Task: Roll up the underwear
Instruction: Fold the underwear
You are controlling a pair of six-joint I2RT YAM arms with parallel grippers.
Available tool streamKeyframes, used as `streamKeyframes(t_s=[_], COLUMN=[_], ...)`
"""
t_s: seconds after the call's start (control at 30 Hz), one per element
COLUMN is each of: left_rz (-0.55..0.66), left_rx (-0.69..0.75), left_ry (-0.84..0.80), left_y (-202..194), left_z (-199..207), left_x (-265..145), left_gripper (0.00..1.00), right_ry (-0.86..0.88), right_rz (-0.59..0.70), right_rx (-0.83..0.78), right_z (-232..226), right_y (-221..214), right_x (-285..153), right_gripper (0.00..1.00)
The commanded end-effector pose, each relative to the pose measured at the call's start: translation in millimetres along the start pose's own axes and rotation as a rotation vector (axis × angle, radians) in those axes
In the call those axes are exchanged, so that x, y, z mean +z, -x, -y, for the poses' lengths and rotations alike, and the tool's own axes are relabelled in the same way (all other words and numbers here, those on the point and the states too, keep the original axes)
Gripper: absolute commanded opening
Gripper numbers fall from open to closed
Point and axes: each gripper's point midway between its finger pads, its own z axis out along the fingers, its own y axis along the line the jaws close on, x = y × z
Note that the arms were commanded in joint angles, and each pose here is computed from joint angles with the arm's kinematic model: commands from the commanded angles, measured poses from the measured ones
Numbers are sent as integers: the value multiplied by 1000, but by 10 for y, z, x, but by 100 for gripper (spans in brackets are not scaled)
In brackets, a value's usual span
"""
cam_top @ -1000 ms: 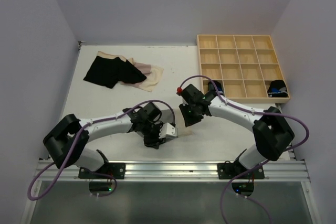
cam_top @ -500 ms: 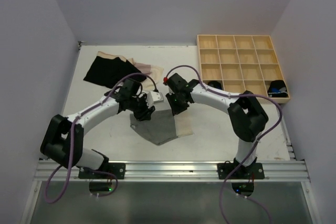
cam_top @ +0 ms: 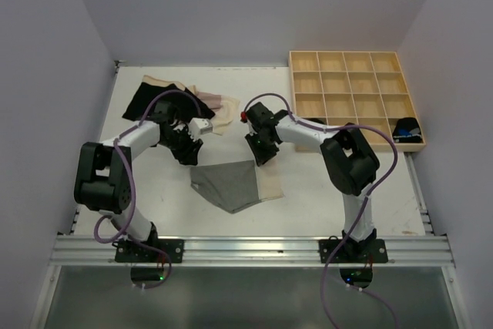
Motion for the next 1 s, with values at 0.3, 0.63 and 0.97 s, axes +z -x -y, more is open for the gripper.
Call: streamKeyframes(t_s=[0.3,0.63,0.97], left_rz=[-44,-68,19], left_rx=[-7,28,153], left_ry=[-176,-43,14], left_y=[-227,-104,181], left_z=[205,-443,-512], left_x=[210,92,-145], left_gripper=[20,0,44], right_ry=[-5,5,28], right_rz=[-61,-15,84], right_rx=[-35,17,58], right_z=[34,48,24], right_y=[-214,31,410], right_x=[28,49,-160], right_gripper=[25,27,28])
